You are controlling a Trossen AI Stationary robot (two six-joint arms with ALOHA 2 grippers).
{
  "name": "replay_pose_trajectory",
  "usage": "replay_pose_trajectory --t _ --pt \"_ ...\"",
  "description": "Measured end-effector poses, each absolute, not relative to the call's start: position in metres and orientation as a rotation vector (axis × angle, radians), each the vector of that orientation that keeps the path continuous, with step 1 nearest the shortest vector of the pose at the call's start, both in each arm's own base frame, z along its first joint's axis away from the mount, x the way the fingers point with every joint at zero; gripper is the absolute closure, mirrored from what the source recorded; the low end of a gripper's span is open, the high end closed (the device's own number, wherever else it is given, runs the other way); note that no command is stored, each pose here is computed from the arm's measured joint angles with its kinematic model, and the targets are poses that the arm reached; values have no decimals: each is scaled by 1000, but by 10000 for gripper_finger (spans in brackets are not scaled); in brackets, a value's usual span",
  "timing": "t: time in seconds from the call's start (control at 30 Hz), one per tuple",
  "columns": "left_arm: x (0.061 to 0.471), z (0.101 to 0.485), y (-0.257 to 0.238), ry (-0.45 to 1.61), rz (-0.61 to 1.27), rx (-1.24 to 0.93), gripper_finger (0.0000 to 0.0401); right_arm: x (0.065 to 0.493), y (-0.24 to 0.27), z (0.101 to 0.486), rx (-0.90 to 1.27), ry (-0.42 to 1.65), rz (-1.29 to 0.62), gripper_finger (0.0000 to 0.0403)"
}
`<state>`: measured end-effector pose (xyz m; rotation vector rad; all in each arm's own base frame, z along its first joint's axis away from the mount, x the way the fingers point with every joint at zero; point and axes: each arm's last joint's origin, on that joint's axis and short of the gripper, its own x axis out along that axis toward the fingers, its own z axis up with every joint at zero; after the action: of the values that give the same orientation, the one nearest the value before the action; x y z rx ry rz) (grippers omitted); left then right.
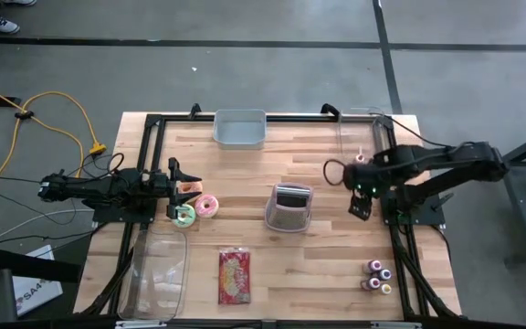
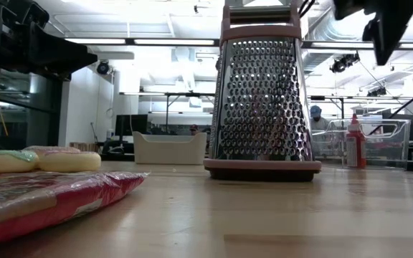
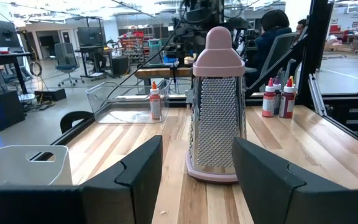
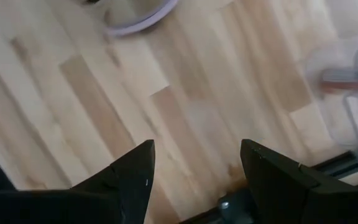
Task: Pick & Place Food Item
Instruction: Put the pink food coloring into the right transparent bin
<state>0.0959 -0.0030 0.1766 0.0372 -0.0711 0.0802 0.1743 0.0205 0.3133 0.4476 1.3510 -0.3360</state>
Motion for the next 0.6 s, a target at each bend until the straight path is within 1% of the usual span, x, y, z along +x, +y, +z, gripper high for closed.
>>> replay_pose_trajectory --t 0.27,0.6 --pt "96 177 -3 -71 81 37 213 174 60 308 377 1398 -244 176" --pt "96 177 -3 -71 81 37 213 168 106 297 211 1440 -127 176"
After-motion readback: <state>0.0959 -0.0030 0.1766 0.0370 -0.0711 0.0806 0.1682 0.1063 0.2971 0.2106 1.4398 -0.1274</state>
